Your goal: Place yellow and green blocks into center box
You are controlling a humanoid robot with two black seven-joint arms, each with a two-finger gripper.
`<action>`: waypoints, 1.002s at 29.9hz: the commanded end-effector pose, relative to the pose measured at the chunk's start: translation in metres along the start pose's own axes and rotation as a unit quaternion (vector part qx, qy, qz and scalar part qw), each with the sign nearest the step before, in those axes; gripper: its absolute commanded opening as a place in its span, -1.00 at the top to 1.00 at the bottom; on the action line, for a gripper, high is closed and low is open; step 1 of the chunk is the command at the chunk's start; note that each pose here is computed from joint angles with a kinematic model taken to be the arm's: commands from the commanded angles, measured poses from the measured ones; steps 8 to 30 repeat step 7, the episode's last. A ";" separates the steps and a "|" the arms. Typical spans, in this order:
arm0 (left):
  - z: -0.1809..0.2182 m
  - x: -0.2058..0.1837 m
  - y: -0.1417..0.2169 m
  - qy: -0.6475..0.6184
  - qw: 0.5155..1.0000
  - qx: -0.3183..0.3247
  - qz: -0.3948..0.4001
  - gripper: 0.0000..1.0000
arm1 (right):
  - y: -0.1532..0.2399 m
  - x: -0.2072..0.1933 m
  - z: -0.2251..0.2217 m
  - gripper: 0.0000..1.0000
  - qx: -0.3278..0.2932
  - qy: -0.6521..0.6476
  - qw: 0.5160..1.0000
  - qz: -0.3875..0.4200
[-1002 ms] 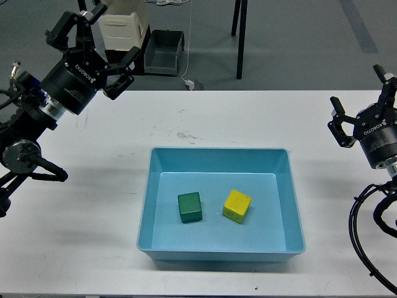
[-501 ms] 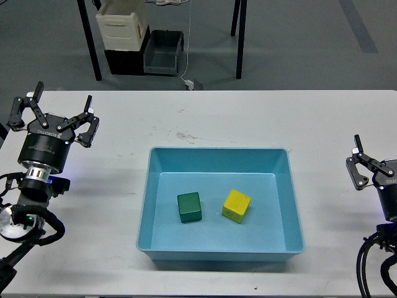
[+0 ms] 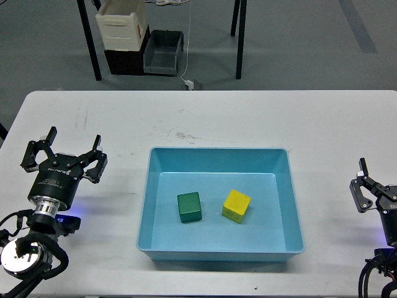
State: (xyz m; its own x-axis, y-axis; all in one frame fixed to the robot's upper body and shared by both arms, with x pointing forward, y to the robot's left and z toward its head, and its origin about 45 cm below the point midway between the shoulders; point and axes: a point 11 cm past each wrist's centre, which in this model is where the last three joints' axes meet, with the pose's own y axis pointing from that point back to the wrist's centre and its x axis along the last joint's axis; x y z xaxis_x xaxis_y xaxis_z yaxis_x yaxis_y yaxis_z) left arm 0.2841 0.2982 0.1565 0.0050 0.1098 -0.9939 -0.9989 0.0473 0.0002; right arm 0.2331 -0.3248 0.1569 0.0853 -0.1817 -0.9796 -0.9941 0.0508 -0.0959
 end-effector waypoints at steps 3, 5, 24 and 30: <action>-0.004 0.000 0.006 0.013 1.000 0.000 -0.006 -1.00 | 0.001 0.001 0.001 -1.00 0.005 -0.026 1.000 0.002; -0.005 -0.001 0.007 0.019 1.000 0.000 -0.010 -1.00 | 0.001 0.001 0.004 -1.00 0.000 -0.026 1.000 0.002; -0.007 0.000 0.007 0.022 1.000 -0.001 -0.009 -1.00 | 0.001 0.001 0.009 -1.00 -0.014 -0.028 1.000 0.003; -0.007 0.000 0.007 0.022 1.000 -0.001 -0.009 -1.00 | 0.001 0.001 0.009 -1.00 -0.014 -0.028 1.000 0.003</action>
